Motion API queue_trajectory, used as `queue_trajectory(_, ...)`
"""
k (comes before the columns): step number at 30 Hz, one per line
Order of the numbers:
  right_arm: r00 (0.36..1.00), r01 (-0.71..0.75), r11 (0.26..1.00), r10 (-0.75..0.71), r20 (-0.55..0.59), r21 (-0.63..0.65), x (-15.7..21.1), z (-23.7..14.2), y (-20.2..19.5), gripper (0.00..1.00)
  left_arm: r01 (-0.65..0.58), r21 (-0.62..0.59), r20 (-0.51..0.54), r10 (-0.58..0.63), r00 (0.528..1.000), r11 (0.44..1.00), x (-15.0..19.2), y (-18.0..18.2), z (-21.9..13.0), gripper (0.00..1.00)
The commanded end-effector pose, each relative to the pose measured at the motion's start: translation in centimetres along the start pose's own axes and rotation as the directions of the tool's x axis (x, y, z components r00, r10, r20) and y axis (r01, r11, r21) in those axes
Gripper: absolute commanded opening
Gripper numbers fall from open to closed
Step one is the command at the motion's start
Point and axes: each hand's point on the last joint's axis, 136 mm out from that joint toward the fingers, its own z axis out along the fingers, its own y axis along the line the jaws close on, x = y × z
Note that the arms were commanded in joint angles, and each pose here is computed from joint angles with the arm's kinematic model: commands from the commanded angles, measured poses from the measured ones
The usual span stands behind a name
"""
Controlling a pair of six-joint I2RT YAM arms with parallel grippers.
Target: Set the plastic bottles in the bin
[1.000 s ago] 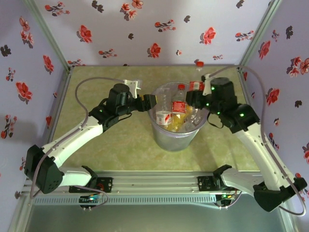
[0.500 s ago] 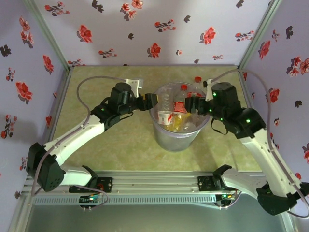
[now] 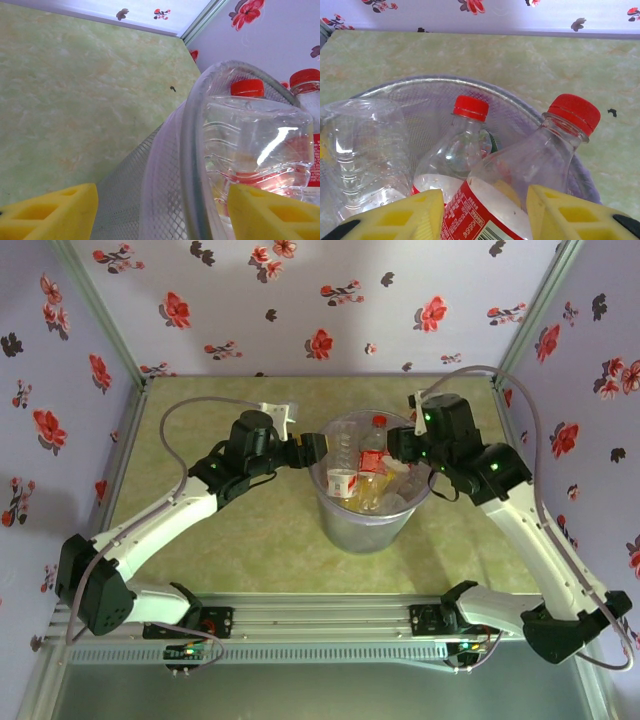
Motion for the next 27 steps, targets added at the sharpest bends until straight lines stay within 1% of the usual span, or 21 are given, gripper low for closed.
queue_trajectory(1, 0.992, -0.006, 1.0, 0.002, -0.13, -0.029, 3.7, 0.7, 0.3, 0.5, -0.03, -0.017, 0.003, 0.03, 1.0, 0.999, -0.5, -0.2, 0.1, 0.69)
queue_trajectory(5, 1.0, 0.001, 0.998, -0.001, 0.001, 0.059, 0.2, -3.4, -1.9, 0.56, -0.036, -0.016, 0.007, 0.036, 0.999, 0.999, -0.8, -0.4, 0.0, 0.69)
queue_trajectory(7, 0.999, -0.043, 0.992, 0.041, 0.023, 0.121, -0.7, -5.1, -4.0, 0.59, -0.035, -0.018, 0.017, 0.035, 0.999, 0.999, -1.0, -0.4, 0.0, 0.69)
queue_trajectory(9, 0.994, -0.113, 0.976, 0.113, 0.016, 0.184, -0.4, -5.7, -6.5, 0.62, -0.031, -0.015, 0.029, 0.032, 0.999, 0.999, -1.3, -0.5, 0.0, 0.69)
queue_trajectory(11, 0.981, -0.187, 0.95, 0.196, -0.01, 0.252, 1.0, -5.6, -9.0, 0.63, -0.033, -0.01, 0.038, 0.034, 0.999, 0.999, -1.5, -0.7, -0.2, 0.69)
queue_trajectory(14, 0.957, -0.265, 0.919, 0.288, -0.038, 0.291, 3.3, -4.8, -11.1, 0.63, -0.042, -0.005, 0.049, 0.042, 0.998, 0.999, -1.9, -0.9, -0.6, 0.72)
queue_trajectory(15, 0.947, -0.289, 0.909, 0.317, -0.047, 0.3, 4.2, -4.3, -11.6, 0.63, -0.043, -0.001, 0.055, 0.043, 0.998, 0.999, -2.0, -1.0, -0.8, 0.75)
queue_trajectory(18, 0.913, -0.355, 0.881, 0.399, -0.086, 0.313, 7.1, -2.8, -12.5, 0.63, -0.044, 0.014, 0.082, 0.043, 0.996, 0.999, -2.5, -1.5, -1.6, 0.9)
queue_trajectory(21, 0.878, -0.397, 0.853, 0.46, -0.129, 0.34, 10.3, -1.7, -13.2, 0.63, -0.053, 0.026, 0.143, 0.049, 0.989, 0.998, -3.8, -2.1, -3.3, 0.99)
queue_trajectory(25, 0.823, -0.435, 0.819, 0.531, -0.205, 0.374, 15.4, -0.1, -13.5, 0.63, -0.047, 0.012, 0.211, 0.044, 0.976, 0.999, -5.1, -1.9, -6.3, 1.0)
queue_trajectory(27, 0.788, -0.473, 0.809, 0.565, -0.242, 0.348, 17.7, 1.1, -12.8, 0.63, -0.041, -0.028, 0.235, 0.047, 0.971, 0.999, -5.5, -0.9, -8.0, 1.0)
